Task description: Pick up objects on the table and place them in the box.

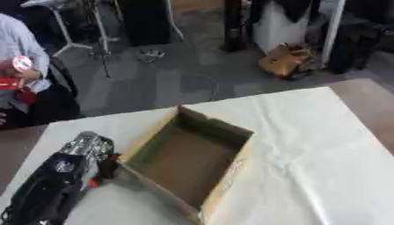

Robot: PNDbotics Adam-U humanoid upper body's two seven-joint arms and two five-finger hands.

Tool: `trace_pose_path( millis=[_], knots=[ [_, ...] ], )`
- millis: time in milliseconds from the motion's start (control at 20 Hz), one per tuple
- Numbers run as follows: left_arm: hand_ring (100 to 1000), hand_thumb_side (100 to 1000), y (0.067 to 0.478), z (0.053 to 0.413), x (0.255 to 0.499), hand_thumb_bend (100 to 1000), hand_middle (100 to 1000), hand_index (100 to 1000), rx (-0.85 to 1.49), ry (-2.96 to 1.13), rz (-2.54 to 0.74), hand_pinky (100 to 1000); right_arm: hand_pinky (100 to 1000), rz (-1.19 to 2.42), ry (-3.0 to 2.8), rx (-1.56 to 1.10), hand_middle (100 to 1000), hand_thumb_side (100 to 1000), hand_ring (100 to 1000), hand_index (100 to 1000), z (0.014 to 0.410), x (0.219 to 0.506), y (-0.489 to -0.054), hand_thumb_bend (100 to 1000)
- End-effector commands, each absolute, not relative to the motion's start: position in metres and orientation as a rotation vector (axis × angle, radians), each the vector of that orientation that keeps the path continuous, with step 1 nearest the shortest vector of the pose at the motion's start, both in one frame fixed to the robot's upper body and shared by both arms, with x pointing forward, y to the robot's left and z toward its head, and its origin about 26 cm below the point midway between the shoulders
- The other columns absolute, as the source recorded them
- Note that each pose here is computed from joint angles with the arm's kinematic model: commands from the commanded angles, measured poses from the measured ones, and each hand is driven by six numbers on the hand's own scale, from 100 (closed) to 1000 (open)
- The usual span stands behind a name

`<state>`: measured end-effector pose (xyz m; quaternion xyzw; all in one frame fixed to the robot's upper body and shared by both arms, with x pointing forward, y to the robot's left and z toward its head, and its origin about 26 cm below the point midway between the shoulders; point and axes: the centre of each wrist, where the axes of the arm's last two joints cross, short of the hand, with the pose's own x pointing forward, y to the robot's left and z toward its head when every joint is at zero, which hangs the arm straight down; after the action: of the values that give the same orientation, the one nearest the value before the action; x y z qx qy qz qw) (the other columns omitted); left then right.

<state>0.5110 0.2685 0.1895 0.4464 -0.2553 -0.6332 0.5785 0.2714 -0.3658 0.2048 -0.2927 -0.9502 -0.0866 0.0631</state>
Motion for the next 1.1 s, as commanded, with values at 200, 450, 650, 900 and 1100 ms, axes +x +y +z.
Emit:
trace_pose_path(
  millis=[200, 450, 650, 900, 1100],
  knots=[
    [925, 243, 0.281, 0.204, 0.506, 107, 960, 929, 1.076, -0.702, -1.421, 850, 844, -0.453, -3.059, -0.808, 634, 1000, 831, 701, 0.212, 0.270, -0.366, 100],
    [935, 250, 0.284, 0.204, 0.501, 100, 968, 952, 1.040, -0.748, -1.398, 856, 843, -0.458, -3.058, -0.810, 634, 1000, 831, 701, 0.212, 0.270, -0.366, 100],
    [948, 257, 0.287, 0.204, 0.499, 100, 982, 971, 1.012, -0.766, -1.374, 868, 843, -0.459, -3.058, -0.814, 633, 1000, 830, 701, 0.212, 0.270, -0.366, 100],
    [941, 256, 0.289, 0.203, 0.498, 100, 972, 964, 0.995, -0.773, -1.356, 861, 843, -0.459, -3.057, -0.815, 634, 1000, 831, 701, 0.212, 0.270, -0.366, 100],
    [932, 255, 0.291, 0.198, 0.497, 100, 965, 954, 0.984, -0.764, -1.344, 850, 843, -0.460, -3.059, -0.814, 634, 1000, 831, 701, 0.212, 0.270, -0.366, 100]
  ],
)
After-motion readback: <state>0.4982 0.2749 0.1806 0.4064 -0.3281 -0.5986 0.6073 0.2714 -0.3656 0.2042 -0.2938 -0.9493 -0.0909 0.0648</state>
